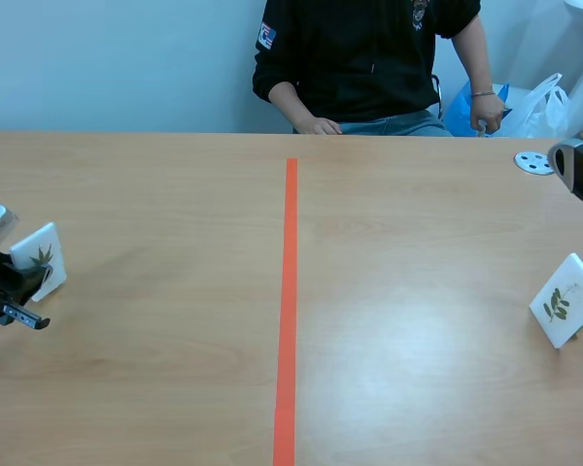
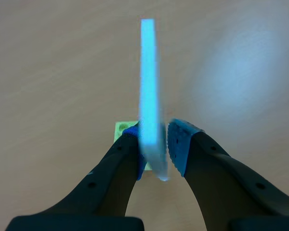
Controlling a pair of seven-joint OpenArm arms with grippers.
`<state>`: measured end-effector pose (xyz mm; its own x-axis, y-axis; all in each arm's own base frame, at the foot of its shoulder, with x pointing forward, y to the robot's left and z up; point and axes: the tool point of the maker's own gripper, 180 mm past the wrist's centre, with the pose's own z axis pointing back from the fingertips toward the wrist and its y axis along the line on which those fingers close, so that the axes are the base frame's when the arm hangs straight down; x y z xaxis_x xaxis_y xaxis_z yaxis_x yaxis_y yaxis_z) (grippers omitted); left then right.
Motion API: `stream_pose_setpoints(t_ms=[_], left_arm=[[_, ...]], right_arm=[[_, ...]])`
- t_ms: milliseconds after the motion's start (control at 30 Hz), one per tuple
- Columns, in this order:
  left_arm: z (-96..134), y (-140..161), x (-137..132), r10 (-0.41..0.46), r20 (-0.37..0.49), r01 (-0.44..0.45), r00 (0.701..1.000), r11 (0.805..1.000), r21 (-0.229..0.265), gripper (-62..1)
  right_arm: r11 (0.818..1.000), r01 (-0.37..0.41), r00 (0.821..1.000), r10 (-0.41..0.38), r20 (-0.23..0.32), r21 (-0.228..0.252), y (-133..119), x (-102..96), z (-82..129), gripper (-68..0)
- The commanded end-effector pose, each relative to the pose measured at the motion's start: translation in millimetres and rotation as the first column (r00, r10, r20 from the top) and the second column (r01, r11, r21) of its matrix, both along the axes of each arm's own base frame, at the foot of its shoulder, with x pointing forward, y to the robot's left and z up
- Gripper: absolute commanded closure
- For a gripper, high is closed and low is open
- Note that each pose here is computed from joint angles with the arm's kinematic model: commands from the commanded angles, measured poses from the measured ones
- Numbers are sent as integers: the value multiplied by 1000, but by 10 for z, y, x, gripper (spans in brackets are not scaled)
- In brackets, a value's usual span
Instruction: Sort the leaf by its shape. The table is split by an orange tape line. A compound leaf with several leaflets goes to the left side, a simple leaf with one blade goes to the right side. Return to the home posture when a red brick is placed on the table.
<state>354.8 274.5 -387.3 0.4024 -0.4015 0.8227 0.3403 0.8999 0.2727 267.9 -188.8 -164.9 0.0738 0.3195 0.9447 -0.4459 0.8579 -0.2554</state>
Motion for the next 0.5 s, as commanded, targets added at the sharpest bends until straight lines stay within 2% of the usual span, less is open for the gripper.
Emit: stream_pose_setpoints(t_ms=[0, 233, 400, 467], left_arm=[[125, 54, 96, 24, 47, -23, 999, 1000, -14, -122], [142, 97, 119, 64, 70, -63, 995, 998, -21, -134], [146, 107, 122, 68, 74, -67, 995, 998, -17, -300], [149, 105, 123, 68, 76, -66, 995, 998, -18, -348]], right_arm=[[1000, 0, 999, 0, 42, 1, -7, 29, 120, -551], [1000, 0, 999, 0, 42, 1, -7, 29, 120, -551], [1000, 0, 999, 0, 42, 1, -7, 30, 122, -551], [1000, 0, 999, 0, 42, 1, -7, 30, 122, -551]])
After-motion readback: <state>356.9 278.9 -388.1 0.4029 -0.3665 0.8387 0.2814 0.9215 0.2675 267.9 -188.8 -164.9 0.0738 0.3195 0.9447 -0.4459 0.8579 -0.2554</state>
